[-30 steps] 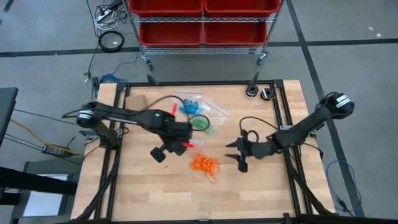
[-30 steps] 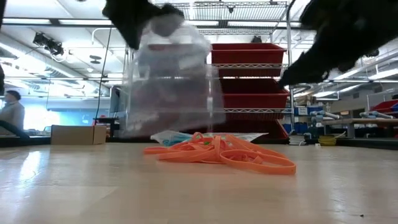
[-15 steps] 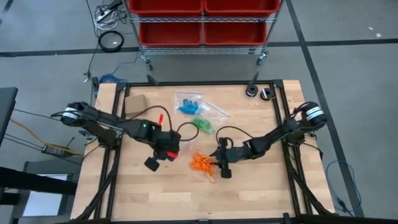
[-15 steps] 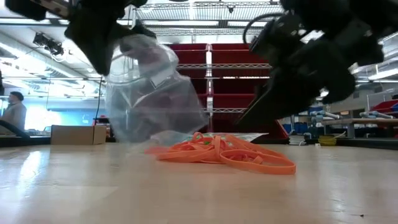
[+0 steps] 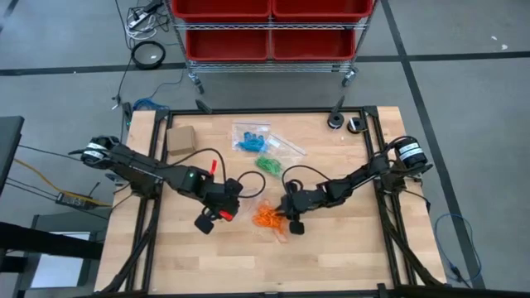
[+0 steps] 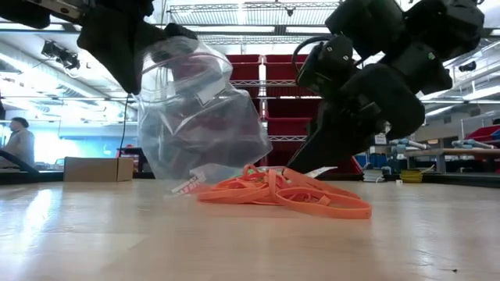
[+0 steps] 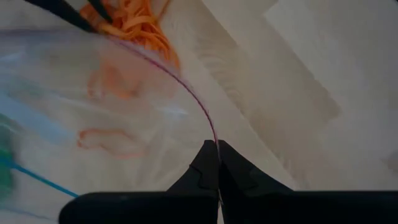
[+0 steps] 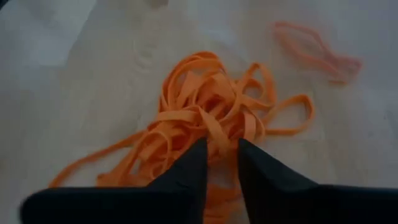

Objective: Sort rubber bands
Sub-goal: Put the orange rubber band into the transparent zip bag

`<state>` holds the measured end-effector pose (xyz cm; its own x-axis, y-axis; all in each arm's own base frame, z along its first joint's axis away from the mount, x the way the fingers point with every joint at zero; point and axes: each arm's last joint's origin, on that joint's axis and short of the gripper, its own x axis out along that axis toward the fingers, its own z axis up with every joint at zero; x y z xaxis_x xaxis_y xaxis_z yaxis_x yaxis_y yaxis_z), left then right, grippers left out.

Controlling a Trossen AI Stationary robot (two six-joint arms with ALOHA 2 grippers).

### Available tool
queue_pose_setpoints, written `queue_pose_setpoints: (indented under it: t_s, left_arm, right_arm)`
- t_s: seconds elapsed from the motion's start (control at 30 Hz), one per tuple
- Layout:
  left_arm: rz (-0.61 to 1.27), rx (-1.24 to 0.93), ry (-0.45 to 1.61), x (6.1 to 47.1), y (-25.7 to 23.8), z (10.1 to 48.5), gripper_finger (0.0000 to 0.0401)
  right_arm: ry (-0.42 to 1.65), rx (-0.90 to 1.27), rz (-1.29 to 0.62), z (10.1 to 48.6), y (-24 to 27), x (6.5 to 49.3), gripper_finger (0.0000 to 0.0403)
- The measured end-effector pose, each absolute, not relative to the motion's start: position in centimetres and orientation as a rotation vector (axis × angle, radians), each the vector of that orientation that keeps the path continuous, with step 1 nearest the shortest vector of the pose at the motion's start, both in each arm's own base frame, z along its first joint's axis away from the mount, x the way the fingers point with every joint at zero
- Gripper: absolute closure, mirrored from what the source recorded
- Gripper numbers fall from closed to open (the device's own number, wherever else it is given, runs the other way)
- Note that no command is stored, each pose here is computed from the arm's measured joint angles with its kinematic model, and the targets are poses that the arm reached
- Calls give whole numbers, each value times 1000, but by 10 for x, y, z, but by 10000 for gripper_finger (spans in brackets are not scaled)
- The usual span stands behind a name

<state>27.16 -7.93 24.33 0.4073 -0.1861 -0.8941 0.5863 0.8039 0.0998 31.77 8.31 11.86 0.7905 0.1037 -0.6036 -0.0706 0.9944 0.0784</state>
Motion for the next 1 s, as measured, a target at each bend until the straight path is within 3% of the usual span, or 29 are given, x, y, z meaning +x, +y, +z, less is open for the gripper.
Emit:
queue_pose_setpoints:
  t_s: [0.17,0.37,0.63,0.83,0.9,1.0]
  left_arm:
    - [-500,476,1052,271,-78,243,401]
    - [-501,518,1099,269,-77,260,401]
    - [-532,543,1088,269,-77,286,401]
    - [-589,550,1075,272,-79,285,401]
    - [-591,551,1080,273,-79,283,401]
    - [-586,550,1093,273,-77,282,401]
  right_arm:
    - [630,50,101,121,86,318,396]
    - [529,0,65,147,91,319,402]
    - [269,-95,79,227,94,318,403]
    - [118,-202,54,278,100,326,403]
    - [121,-235,52,288,100,329,403]
    - [289,-269,13,284,91,331,403]
